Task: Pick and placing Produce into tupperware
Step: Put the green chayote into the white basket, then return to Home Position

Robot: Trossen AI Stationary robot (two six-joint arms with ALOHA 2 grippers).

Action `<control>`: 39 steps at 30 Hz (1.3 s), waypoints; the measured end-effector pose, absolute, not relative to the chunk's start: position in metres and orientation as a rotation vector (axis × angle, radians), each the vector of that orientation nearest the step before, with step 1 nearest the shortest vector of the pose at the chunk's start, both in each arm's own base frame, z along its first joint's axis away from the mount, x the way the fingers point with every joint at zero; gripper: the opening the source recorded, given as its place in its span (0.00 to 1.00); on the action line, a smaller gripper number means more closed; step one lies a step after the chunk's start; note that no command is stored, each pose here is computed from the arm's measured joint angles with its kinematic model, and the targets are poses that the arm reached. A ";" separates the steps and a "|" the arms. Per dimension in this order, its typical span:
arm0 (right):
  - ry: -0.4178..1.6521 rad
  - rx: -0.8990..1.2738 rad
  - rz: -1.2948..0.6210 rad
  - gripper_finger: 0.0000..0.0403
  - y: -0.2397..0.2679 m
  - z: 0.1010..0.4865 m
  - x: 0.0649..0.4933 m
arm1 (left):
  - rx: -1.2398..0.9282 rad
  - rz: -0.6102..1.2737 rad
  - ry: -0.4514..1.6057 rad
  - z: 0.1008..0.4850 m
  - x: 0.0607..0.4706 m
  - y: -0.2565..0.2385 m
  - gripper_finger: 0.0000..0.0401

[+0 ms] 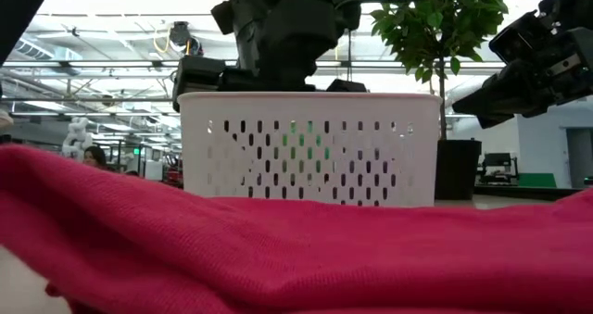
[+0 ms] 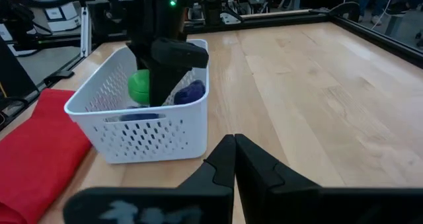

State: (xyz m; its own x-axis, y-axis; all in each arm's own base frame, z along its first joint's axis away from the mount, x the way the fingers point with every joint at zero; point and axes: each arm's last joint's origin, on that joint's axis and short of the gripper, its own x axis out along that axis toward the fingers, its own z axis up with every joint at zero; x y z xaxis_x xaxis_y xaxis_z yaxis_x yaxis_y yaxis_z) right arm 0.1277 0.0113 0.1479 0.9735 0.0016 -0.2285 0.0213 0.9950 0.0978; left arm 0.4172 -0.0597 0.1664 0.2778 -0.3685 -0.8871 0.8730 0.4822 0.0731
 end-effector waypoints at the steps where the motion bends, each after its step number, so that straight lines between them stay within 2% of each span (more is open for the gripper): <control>1: 0.232 0.100 -0.010 0.00 0.011 0.148 0.128 | 0.637 -0.911 0.952 0.166 0.417 -0.060 0.56; 12: 0.233 0.104 -0.011 0.00 0.011 0.147 0.128 | 0.653 -0.892 0.956 0.167 0.417 -0.064 0.69; 19: 0.233 0.107 -0.011 0.00 0.011 0.147 0.128 | 0.675 -0.860 0.970 0.168 0.417 -0.065 0.72; 26: 0.233 0.110 -0.011 0.00 0.011 0.147 0.128 | 0.786 -0.731 0.905 0.210 0.409 -0.068 0.69; 30: 0.231 0.114 -0.012 0.00 0.011 0.148 0.128 | 0.749 -0.673 0.849 0.243 0.398 -0.068 0.68; 35: 0.225 0.116 -0.011 0.00 0.011 0.148 0.128 | 0.619 -0.598 0.818 0.283 0.376 -0.066 0.59; 39: 0.226 0.116 -0.010 0.00 0.011 0.148 0.128 | 0.579 -0.573 0.830 0.304 0.352 -0.069 0.41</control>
